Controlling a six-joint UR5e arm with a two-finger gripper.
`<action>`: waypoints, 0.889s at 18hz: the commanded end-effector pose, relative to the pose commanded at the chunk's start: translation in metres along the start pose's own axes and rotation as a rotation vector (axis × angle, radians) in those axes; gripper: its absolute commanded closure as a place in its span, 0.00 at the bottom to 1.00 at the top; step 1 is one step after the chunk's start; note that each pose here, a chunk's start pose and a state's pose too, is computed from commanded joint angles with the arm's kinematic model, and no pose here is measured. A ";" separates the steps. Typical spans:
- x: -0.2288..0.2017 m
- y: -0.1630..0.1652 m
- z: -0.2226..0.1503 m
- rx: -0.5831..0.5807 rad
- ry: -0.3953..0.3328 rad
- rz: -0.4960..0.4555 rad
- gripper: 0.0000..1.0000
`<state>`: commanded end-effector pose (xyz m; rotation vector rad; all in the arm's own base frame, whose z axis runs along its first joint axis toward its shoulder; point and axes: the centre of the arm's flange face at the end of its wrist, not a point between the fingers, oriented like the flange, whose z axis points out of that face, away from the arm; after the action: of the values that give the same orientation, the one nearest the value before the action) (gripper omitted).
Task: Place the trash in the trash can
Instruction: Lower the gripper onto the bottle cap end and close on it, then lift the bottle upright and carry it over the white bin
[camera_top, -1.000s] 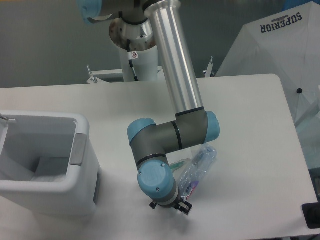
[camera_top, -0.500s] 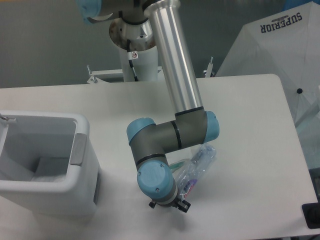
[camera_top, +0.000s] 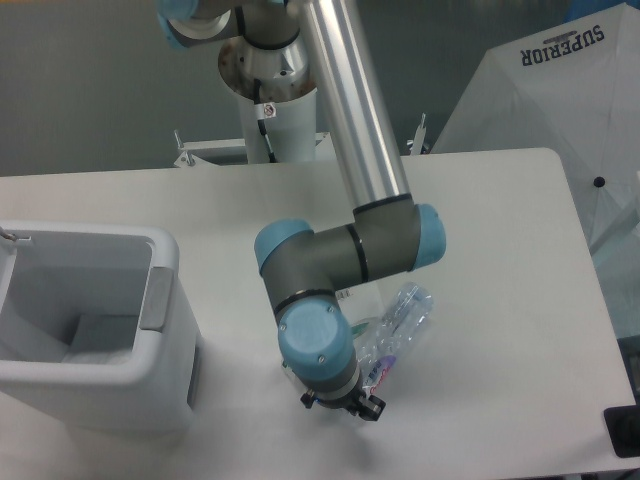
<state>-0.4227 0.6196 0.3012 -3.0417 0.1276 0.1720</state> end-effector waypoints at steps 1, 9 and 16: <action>-0.006 0.004 -0.017 0.050 0.011 -0.025 0.89; -0.026 0.016 -0.129 0.407 0.099 -0.114 0.84; -0.012 0.016 -0.208 0.603 0.143 -0.117 0.86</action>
<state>-0.4134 0.5842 0.5070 -2.4473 0.0065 -0.0826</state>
